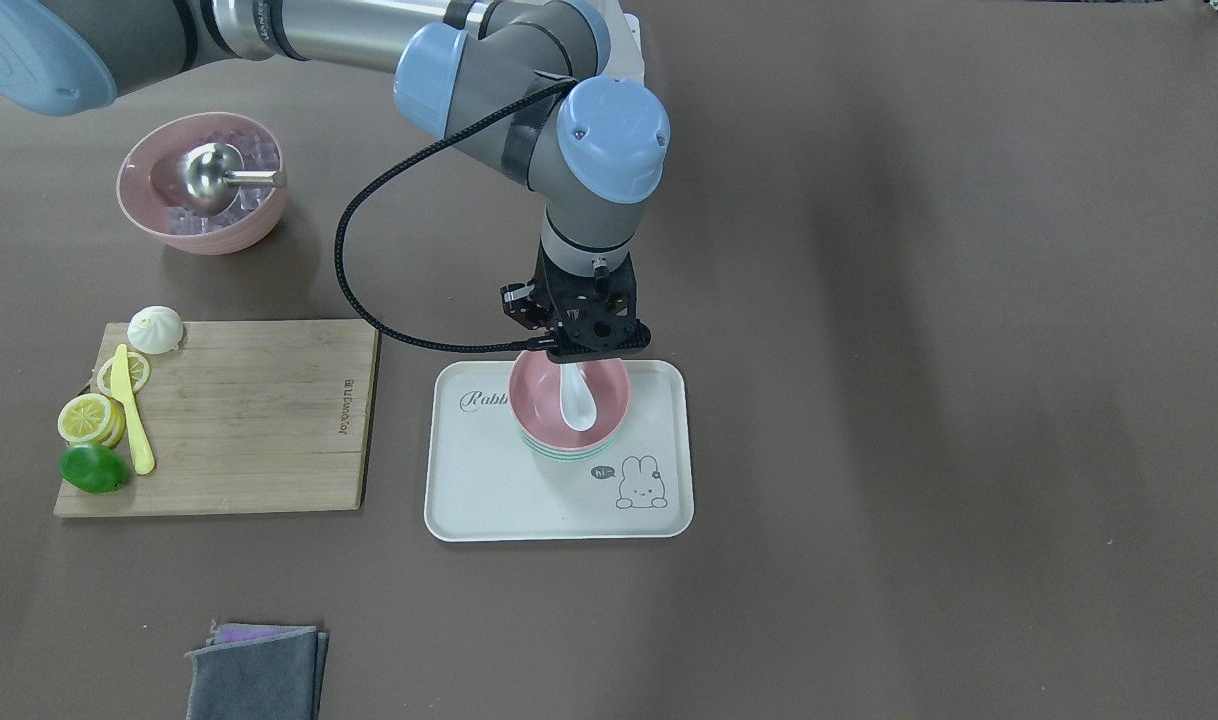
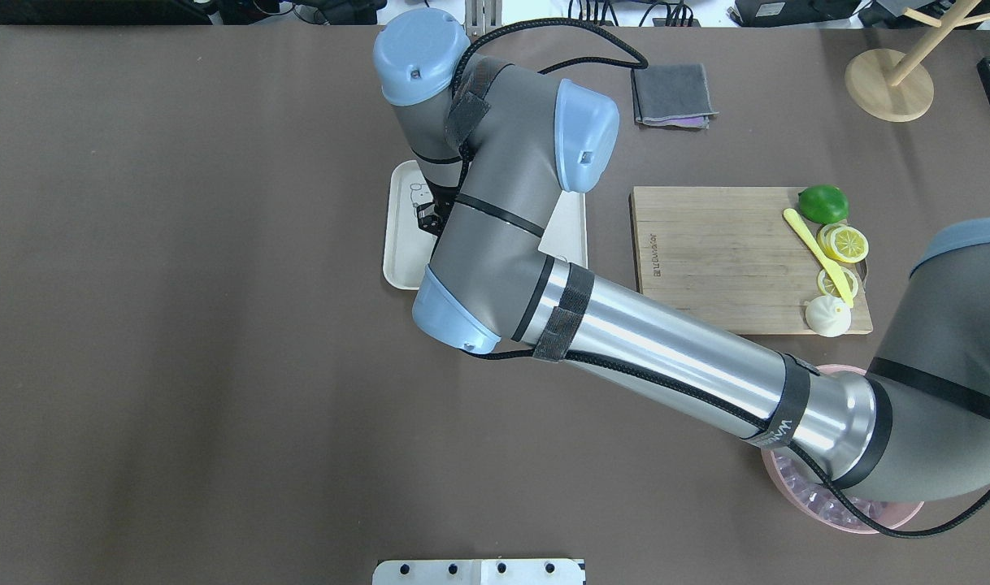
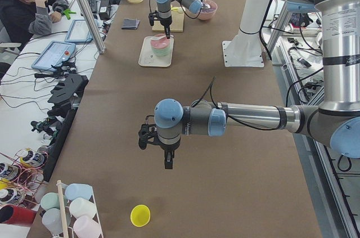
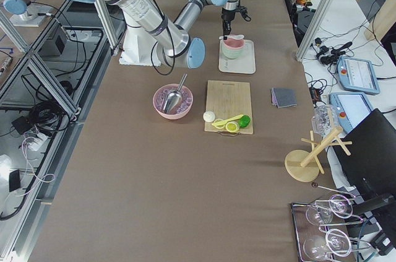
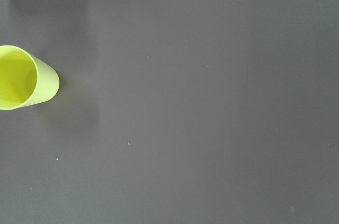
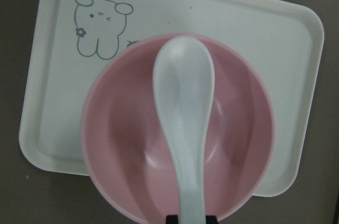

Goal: Stack pink bowl on green and place spoon
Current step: 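Lower the white spoon into the pink bowl with the right gripper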

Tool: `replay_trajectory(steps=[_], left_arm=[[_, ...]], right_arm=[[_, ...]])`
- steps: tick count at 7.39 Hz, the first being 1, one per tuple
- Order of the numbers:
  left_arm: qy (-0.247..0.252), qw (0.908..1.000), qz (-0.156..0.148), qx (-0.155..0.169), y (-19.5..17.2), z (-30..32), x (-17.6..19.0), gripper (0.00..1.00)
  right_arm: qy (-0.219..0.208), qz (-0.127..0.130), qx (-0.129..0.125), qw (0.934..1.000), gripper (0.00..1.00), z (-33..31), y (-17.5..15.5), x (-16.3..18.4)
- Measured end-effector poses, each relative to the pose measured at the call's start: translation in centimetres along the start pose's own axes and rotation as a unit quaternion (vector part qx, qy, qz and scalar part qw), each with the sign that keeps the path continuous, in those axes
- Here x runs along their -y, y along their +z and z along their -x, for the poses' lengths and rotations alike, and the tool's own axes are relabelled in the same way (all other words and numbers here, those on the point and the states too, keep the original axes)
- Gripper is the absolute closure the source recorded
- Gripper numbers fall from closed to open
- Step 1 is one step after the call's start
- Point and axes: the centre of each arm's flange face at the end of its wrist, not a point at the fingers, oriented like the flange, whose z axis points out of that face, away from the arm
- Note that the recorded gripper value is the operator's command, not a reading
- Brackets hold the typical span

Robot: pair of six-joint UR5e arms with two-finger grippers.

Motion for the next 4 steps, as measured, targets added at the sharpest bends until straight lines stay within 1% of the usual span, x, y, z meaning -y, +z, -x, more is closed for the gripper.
replay_trajectory(steps=[1, 2, 4], left_arm=[[0.0, 1.0, 0.0, 0.0, -0.01, -0.02, -0.02, 0.0], [0.0, 1.0, 0.0, 0.0, -0.01, -0.05, -0.03, 0.0], [0.001, 1.0, 0.0, -0.001, 0.03, -0.07, -0.03, 0.0]], right_arm=[[-0.005, 0.0, -0.005, 1.0, 0.15, -0.13, 0.28, 0.1], [-0.008, -0.002, -0.008, 0.9999, 0.02, -0.21, 0.43, 0.16], [-0.01, -0.009, -0.01, 0.9999, 0.01, -0.23, 0.12, 0.25]])
